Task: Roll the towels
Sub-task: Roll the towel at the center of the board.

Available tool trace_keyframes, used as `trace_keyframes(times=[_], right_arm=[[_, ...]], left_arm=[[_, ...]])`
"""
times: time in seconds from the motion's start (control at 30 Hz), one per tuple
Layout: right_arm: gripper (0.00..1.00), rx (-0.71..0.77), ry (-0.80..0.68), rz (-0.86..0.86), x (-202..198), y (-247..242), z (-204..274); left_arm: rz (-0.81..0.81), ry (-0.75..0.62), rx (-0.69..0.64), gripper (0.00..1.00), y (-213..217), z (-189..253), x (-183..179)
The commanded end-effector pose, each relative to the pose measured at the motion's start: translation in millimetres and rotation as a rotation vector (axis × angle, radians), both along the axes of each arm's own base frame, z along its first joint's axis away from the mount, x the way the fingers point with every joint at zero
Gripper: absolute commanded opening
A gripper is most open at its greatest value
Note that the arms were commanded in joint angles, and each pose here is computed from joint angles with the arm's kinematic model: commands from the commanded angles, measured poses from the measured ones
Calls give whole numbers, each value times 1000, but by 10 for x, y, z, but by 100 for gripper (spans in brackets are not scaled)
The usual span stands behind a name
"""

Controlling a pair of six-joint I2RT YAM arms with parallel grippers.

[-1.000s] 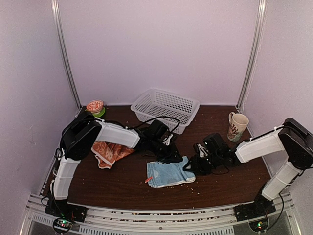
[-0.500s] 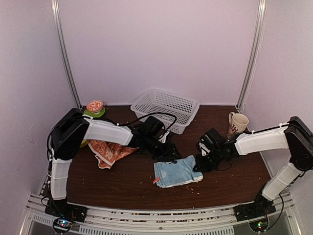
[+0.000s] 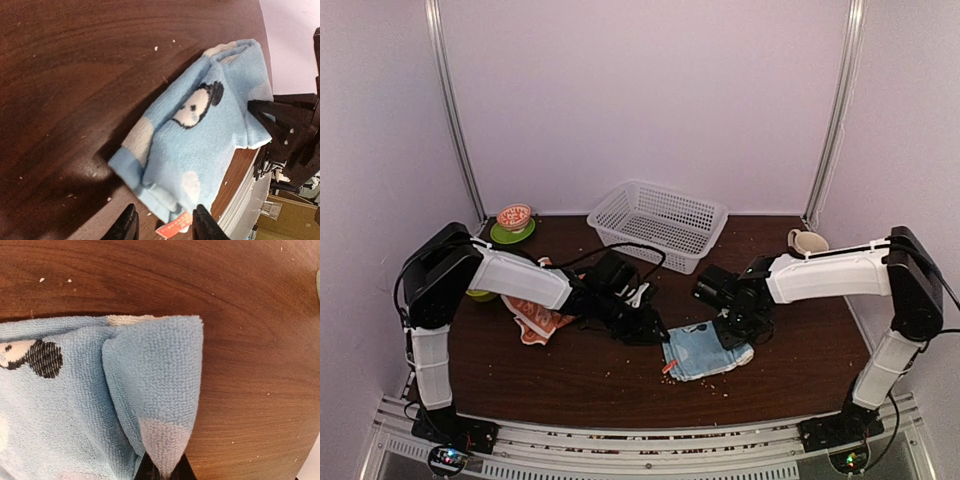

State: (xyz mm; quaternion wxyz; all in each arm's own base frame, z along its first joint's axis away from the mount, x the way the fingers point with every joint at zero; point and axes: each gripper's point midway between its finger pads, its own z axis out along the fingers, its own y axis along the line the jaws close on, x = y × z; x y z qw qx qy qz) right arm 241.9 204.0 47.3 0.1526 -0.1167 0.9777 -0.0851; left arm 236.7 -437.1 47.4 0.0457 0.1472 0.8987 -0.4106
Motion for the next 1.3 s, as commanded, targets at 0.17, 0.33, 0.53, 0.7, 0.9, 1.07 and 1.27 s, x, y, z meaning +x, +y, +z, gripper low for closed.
trace_keyframes(times=[0.17,0.33,0.53,0.7,0.9,1.07,1.27], right_arm=[[0,-222,-78,54,-3,144,23],[0,-204,-75,54,-25,204,-19],[0,-235,-71,56,-21,173,-100],[0,-249,-73,54,-17,151,-124],[0,-242,-80,58,-11,149,-96],[0,-232,-82,61,2,182,-98],[0,-222,-87,61,10,200,-74]], left_arm=[[-9,-74,-114,38,-159,288,135],[-17,-70,-144,38,-210,292,137],[-26,-58,-190,37,-335,356,178],[-24,-47,-192,35,-252,451,153],[9,-105,-91,35,152,511,110],[3,-116,-150,35,37,663,136],[-57,-82,-210,35,-402,638,191]])
